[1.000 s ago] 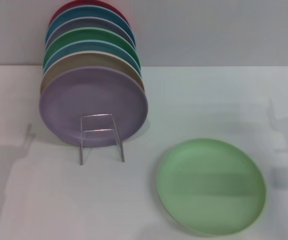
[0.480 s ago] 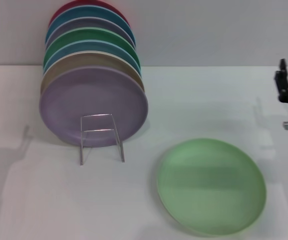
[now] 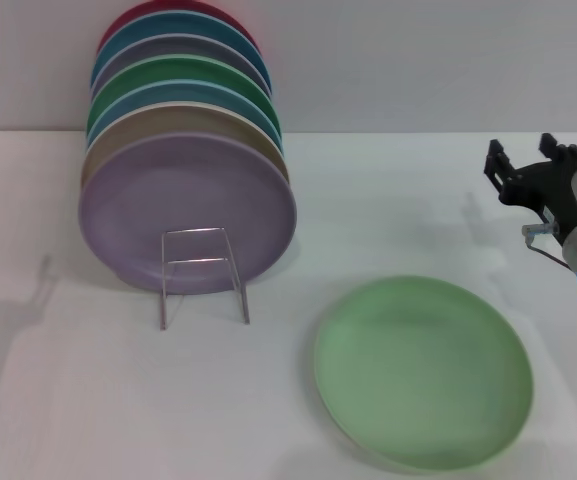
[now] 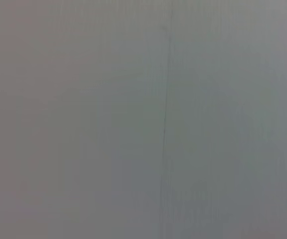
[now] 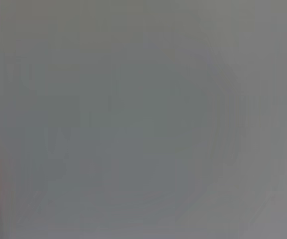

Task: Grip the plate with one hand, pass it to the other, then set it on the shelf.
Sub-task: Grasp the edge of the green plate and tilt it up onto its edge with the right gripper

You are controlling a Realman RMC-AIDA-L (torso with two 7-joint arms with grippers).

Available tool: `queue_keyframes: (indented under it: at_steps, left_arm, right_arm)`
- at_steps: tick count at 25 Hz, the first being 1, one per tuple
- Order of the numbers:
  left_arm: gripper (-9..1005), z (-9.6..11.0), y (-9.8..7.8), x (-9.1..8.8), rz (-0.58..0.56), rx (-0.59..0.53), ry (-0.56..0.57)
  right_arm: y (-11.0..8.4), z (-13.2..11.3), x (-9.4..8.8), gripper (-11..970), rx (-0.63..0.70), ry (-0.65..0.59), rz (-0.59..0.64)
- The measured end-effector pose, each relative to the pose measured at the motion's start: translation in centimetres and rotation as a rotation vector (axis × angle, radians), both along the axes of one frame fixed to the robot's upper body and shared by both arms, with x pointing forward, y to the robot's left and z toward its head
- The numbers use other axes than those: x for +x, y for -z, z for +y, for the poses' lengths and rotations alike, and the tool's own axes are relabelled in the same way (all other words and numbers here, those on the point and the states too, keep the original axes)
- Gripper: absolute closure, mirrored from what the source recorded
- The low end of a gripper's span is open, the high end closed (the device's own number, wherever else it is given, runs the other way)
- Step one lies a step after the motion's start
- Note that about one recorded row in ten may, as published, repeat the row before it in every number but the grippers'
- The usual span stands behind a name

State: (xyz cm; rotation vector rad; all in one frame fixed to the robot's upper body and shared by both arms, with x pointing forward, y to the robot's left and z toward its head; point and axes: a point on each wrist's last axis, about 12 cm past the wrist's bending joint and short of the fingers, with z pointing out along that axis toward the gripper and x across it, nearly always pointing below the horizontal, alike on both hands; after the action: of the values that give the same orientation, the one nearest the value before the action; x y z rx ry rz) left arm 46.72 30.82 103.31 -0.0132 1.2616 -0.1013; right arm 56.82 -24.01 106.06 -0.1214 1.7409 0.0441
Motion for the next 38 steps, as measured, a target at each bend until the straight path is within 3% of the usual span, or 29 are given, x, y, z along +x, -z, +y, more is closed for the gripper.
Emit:
queue_keyframes:
  at_steps: [9, 16, 23, 29, 38]
  left_arm:
    - [172, 0.0, -0.1, 0.4, -0.001, 0.001, 0.001]
    - [173, -0.2, -0.4, 0.9, -0.009, 0.002, 0.008]
    - [175, -0.5, -0.6, 1.3, -0.017, 0.001, 0.017]
    - [176, -0.6, -0.6, 1.4, -0.020, 0.000, 0.023]
    - [177, -1.0, -0.8, 1.7, -0.028, -0.009, 0.030]
  right_arm:
    - [-2.5, -2.1, 0.9, 329, 0.047, -0.106, 0.233]
    - [-5.6, -4.8, 1.3, 329, 0.117, -0.206, 0.453]
    - [-7.5, -4.8, 0.9, 329, 0.171, -0.297, 0.701]
    - [-8.2, -5.2, 0.1, 329, 0.224, -0.322, 0.850]
    - [-7.4, -5.9, -0.8, 330, 0.225, -0.324, 1.010]
